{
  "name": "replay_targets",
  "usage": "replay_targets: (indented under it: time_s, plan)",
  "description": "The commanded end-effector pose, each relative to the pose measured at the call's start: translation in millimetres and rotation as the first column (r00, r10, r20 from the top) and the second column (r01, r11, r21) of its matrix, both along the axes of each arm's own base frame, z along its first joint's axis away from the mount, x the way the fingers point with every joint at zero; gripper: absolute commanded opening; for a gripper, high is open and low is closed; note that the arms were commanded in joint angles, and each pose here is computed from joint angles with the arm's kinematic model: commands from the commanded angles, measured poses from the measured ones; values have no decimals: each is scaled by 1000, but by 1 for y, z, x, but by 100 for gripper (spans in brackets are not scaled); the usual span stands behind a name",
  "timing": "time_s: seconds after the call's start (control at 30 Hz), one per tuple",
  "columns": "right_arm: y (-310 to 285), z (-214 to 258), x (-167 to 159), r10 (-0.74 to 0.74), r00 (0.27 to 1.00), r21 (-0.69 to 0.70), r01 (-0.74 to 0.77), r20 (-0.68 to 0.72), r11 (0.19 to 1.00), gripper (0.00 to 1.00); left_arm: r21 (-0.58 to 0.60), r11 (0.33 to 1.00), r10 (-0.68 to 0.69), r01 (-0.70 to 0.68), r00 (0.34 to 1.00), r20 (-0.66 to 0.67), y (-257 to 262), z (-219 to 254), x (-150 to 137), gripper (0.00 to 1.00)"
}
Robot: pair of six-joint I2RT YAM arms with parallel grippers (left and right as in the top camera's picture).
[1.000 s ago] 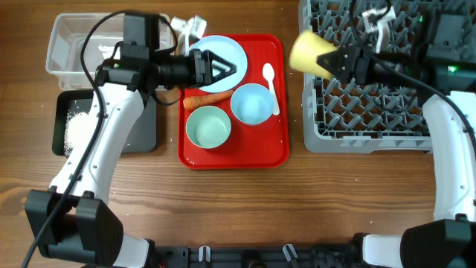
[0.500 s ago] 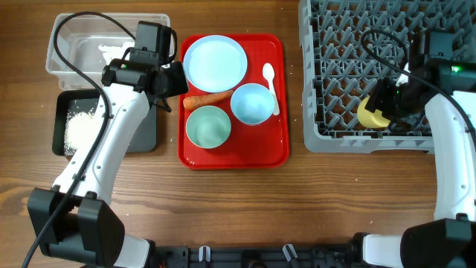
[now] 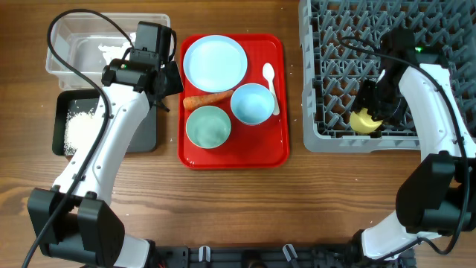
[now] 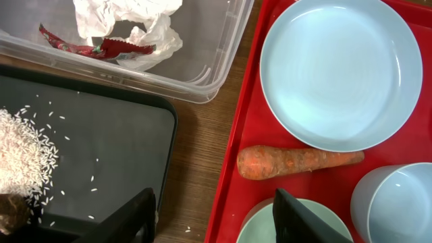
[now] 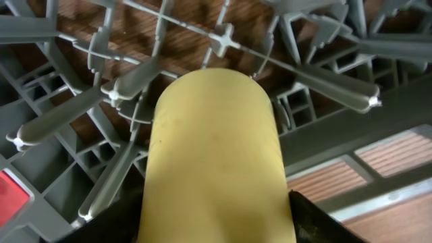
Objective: Sort waste into correct bins and load items into the dishwasher rack
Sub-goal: 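Move the right gripper to the blue bowl and grasp its rim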
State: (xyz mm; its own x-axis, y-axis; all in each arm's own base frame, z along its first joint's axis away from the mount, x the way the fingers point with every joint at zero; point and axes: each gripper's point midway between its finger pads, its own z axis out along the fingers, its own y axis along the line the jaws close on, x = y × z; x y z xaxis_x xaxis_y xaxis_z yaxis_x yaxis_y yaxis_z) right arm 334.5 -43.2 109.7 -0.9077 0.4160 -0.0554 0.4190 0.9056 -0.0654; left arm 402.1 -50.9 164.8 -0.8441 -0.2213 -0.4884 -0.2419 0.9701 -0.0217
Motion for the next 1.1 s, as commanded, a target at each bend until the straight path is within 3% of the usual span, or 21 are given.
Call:
replay_targets:
  time_s: [0.0, 0.2, 0.33, 0.4, 0.57, 0.83, 1.0, 1.07]
  plan:
    - [12, 1, 9, 23, 1000, 36, -23, 18, 999, 79, 14, 1000, 21, -21, 1000, 6, 3, 1, 0, 56]
    - [19, 74, 30, 81, 988, 64, -90, 133, 994, 84, -5, 999, 44, -44, 998, 35, 4, 7, 3, 59]
    - [70, 130, 53, 234, 917, 157, -295, 322, 942, 82, -59, 988, 151, -145, 982, 113, 26, 36, 1, 60]
    - [101, 130, 58, 301, 888, 161, -373, 348, 914, 80, -107, 974, 215, -199, 962, 171, 46, 61, -6, 61]
    - [173, 86, 66, 409, 864, 193, -472, 293, 860, 75, -158, 951, 297, -264, 922, 248, 81, 94, -18, 67]
    - [236, -39, 65, 541, 839, 255, -538, 65, 803, 68, -150, 943, 324, -298, 924, 201, 89, 80, -18, 68]
    - [247, -83, 57, 542, 840, 301, -512, -20, 805, 52, -156, 938, 334, -308, 925, 182, 88, 75, -18, 68]
    - [246, -87, 58, 532, 846, 301, -501, -28, 812, 36, -156, 938, 334, -308, 925, 182, 88, 75, -18, 68]
